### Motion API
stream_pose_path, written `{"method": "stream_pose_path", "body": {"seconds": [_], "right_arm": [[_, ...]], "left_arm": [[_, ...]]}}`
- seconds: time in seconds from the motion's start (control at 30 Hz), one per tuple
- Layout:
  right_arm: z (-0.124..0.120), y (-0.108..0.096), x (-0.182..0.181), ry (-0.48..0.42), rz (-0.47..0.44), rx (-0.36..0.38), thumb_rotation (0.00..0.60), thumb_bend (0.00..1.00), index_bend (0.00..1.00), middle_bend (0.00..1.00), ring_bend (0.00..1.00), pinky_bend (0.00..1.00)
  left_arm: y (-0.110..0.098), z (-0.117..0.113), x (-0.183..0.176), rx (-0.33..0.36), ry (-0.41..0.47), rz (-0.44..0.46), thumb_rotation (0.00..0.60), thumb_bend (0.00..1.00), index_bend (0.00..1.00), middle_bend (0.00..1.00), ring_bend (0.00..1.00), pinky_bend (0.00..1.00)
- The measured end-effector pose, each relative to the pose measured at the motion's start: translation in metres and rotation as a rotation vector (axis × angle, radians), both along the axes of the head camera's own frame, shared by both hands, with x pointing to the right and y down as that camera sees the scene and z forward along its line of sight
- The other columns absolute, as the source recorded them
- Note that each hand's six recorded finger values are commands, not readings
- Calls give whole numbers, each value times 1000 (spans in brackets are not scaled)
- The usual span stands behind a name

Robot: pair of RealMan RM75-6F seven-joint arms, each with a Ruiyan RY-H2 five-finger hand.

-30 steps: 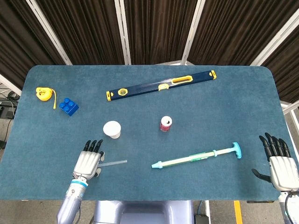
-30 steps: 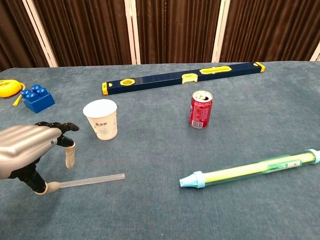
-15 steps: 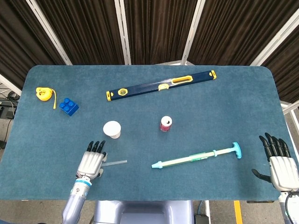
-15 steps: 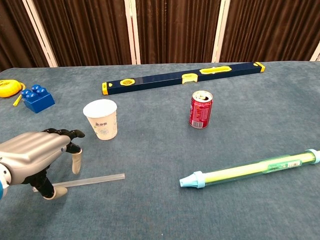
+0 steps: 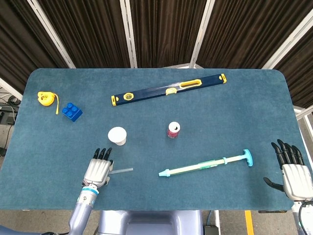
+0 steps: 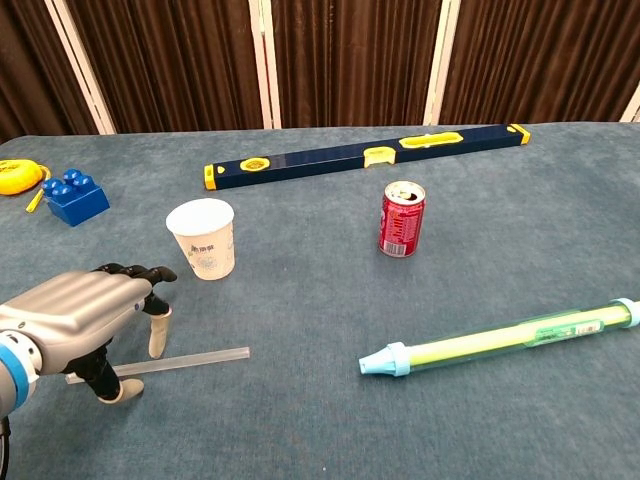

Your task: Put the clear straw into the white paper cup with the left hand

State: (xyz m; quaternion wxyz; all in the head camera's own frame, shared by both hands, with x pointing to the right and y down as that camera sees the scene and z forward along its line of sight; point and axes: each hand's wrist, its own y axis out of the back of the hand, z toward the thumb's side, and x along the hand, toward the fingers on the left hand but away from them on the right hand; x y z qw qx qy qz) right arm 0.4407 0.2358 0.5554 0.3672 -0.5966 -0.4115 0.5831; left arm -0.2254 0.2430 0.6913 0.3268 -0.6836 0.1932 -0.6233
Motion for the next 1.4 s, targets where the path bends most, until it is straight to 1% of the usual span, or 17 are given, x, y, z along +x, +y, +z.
{"method": "stream_pose_path", "body": {"seconds": [0.17, 0.33, 0.67, 0.77, 0.83, 0.93, 1.2, 1.4], "right_arm": [[0, 0, 0, 0, 0, 0, 600, 87, 0, 0, 0, 0], [0, 0, 0, 0, 1, 0, 600, 88, 0, 0, 0, 0], [0, 0, 0, 0, 0, 0, 600, 88, 0, 0, 0, 0], [0, 0, 0, 0, 1, 0, 600, 88, 0, 0, 0, 0], [0, 0, 0, 0, 1, 0, 600, 88, 0, 0, 0, 0], [0, 0, 0, 0, 1, 0, 600, 89, 0, 0, 0, 0], [0, 0, 0, 0, 1, 0, 600, 88, 0, 0, 0, 0], [0, 0, 0, 0, 1, 0, 600, 88, 0, 0, 0, 0]], "left_arm": [[1, 2, -1, -2, -1, -5, 600, 311, 530, 0, 0, 0], [0, 3, -2, -1, -7, -4, 600, 313, 504, 0, 0, 0], [0, 6, -6, -8, -26, -10, 600, 318, 502, 0, 0, 0], [0, 7, -7, -12, -36, -6, 600, 383, 503, 0, 0, 0], [1, 8, -7, -16, -36, -6, 600, 458, 505, 0, 0, 0], [2, 8, -7, -16, -33, -5, 600, 512, 518, 0, 0, 0], [1, 7, -8, -12, -25, -11, 600, 518, 521, 0, 0, 0], [-2, 1, -8, 4, -1, -22, 600, 519, 522, 0, 0, 0]]}}
